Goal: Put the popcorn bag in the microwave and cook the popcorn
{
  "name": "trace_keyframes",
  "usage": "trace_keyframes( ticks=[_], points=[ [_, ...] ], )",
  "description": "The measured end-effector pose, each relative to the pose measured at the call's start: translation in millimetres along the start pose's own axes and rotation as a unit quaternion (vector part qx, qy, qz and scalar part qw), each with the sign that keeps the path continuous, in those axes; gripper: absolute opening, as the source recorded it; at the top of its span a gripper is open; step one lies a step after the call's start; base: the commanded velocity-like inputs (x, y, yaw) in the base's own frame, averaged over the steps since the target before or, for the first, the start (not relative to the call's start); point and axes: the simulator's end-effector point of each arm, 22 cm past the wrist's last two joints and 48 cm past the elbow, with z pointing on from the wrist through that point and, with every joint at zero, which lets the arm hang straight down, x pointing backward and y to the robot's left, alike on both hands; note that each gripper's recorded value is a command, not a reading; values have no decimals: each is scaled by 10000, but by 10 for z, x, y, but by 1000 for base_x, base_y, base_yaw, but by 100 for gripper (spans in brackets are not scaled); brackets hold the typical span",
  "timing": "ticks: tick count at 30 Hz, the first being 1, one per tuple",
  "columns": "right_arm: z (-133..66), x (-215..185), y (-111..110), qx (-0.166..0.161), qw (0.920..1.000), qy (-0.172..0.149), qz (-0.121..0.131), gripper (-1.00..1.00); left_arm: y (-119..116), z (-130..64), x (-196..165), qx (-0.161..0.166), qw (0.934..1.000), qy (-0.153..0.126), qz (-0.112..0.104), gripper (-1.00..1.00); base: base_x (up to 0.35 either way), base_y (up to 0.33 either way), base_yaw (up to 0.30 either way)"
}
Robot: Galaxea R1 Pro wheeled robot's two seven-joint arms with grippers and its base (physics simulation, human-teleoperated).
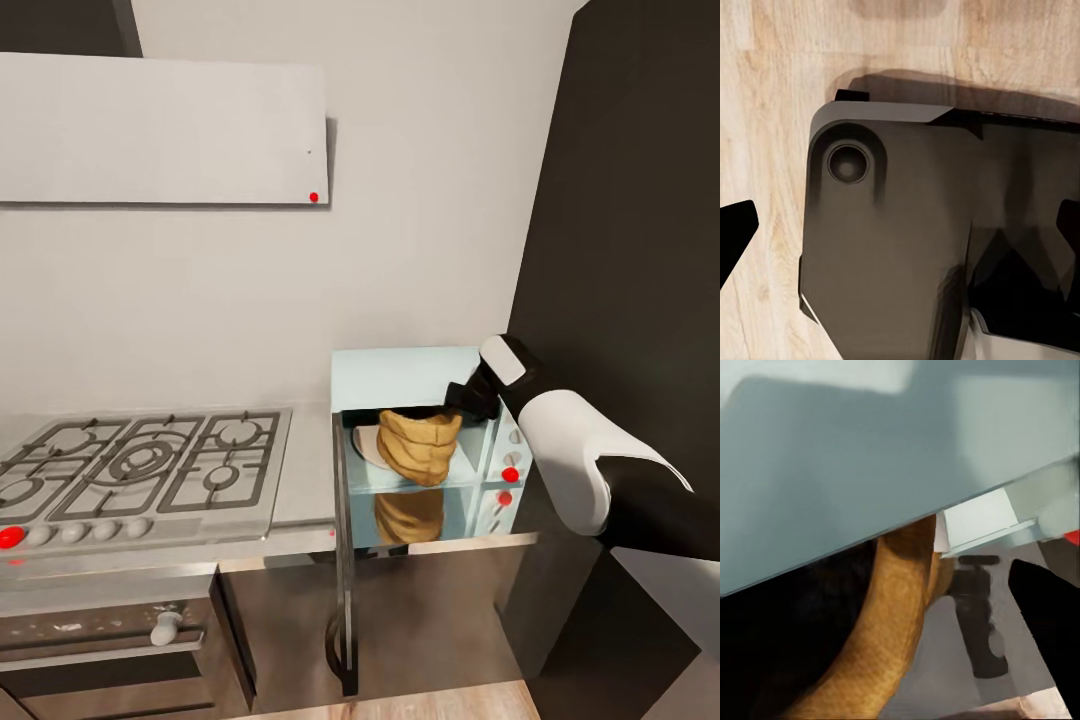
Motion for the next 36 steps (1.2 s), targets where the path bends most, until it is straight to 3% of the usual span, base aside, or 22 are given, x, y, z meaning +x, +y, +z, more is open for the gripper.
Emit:
trace_keyframes(
  ticks=[8,17,36],
  points=[
    [34,47,-44,92,9999,62,-39,100,1,0,2,-1,10000,0,0,100,0,0,0],
    [68,95,32,-133,9998,92,85,100,-10,0,3,6,10000,1,1,100,0,0,0],
    [44,58,75,-175,9998,30,76,100,-11,0,5,6,10000,5,4,100,-50,0,0]
  ],
)
